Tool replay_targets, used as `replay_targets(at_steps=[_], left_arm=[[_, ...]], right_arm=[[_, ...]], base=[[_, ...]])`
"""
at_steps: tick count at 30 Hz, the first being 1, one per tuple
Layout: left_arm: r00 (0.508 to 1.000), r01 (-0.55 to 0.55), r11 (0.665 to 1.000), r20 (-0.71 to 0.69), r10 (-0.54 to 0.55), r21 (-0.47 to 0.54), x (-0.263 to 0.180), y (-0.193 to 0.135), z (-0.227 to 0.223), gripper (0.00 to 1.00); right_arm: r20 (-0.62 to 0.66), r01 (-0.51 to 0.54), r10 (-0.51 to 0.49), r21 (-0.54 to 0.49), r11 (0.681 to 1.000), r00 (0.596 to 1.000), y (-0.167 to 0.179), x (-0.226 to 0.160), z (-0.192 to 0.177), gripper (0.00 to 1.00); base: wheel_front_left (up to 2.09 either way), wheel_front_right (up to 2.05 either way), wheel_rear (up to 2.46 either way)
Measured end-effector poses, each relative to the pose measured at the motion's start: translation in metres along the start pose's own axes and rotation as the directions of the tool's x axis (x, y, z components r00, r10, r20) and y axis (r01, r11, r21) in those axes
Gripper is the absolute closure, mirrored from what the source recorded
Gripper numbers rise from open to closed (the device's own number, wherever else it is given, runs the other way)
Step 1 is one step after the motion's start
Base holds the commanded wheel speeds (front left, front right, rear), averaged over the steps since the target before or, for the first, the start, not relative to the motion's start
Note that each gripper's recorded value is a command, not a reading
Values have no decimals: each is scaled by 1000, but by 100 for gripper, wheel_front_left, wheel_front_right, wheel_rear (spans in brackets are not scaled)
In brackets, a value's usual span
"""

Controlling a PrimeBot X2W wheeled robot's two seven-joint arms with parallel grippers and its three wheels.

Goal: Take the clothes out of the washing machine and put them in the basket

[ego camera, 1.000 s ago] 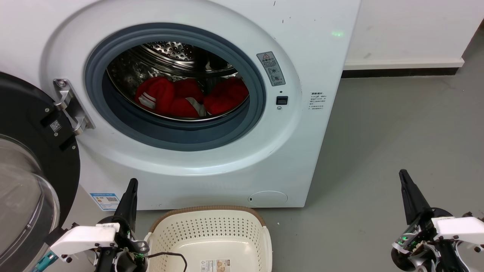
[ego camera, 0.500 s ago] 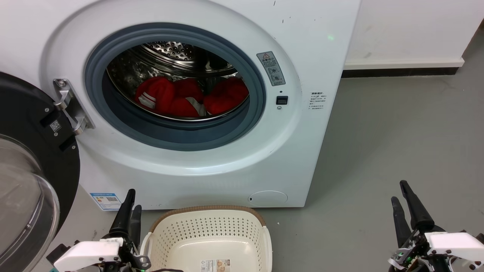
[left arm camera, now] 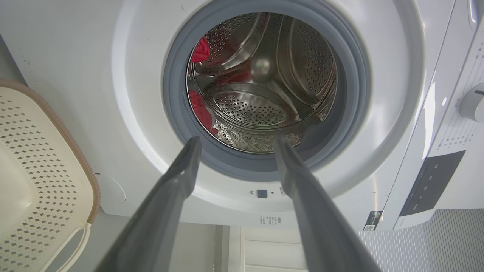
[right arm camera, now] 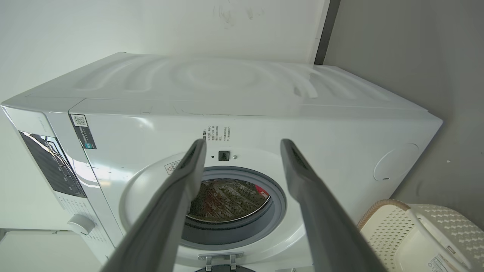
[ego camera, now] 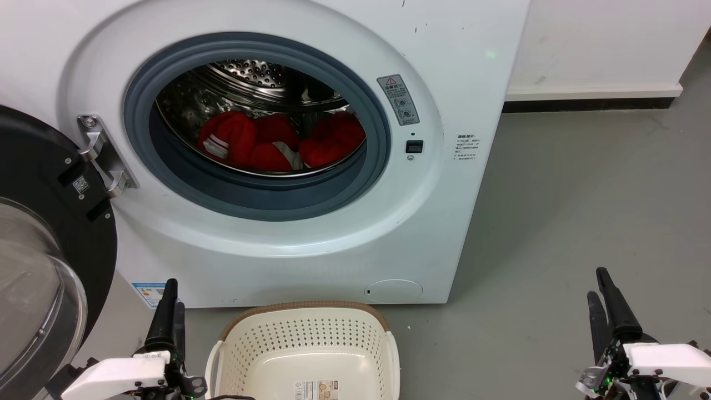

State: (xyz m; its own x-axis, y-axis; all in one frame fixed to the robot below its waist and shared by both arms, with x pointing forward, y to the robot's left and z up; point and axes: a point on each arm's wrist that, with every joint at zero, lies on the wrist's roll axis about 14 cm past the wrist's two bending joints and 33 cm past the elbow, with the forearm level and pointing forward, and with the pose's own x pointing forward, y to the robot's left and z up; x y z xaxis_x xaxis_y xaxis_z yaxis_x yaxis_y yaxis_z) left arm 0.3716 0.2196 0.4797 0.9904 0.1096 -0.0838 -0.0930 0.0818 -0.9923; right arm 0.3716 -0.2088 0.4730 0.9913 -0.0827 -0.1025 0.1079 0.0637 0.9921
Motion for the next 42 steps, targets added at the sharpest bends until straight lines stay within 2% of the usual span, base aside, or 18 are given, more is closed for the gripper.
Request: replay_targets(at_steps=[9, 12, 15, 21, 28, 33, 37, 42], left_arm=[[998, -6, 989, 68, -4, 148, 0, -1, 20, 0], [993, -2, 978, 113, -23, 210, -1, -6, 34, 0], [990, 15, 960, 132, -54, 279, 0, -16, 40, 0], [979, 36, 910, 168, -115, 412, 2, -40, 50, 0], [970, 58, 830, 165, -178, 555, 4, -66, 43, 0], [966, 68, 767, 151, -211, 637, 3, -79, 33, 0], [968, 61, 731, 138, -209, 680, 1, -78, 26, 0], [962, 85, 664, 112, -247, 743, -1, -87, 16, 0]], right_arm=[[67, 27, -14, -187, 982, 998, -5, -1, 21, 0], [82, 16, 7, -279, 960, 997, 2, 1, 26, 0], [90, 0, 38, -382, 924, 995, 11, 2, 30, 0], [79, -55, 123, -577, 815, 989, 38, 4, 28, 0], [29, -133, 231, -748, 651, 972, 72, 5, 15, 0], [-8, -164, 273, -817, 553, 962, 85, 3, 4, 0], [-31, -173, 287, -856, 487, 958, 88, 2, -2, 0], [-40, -167, 300, -897, 410, 953, 90, -1, -4, 0]], base=[[0, 0, 0], [0, 0, 0], [0, 0, 0], [0, 0, 0], [0, 0, 0], [0, 0, 0], [0, 0, 0], [0, 0, 0]])
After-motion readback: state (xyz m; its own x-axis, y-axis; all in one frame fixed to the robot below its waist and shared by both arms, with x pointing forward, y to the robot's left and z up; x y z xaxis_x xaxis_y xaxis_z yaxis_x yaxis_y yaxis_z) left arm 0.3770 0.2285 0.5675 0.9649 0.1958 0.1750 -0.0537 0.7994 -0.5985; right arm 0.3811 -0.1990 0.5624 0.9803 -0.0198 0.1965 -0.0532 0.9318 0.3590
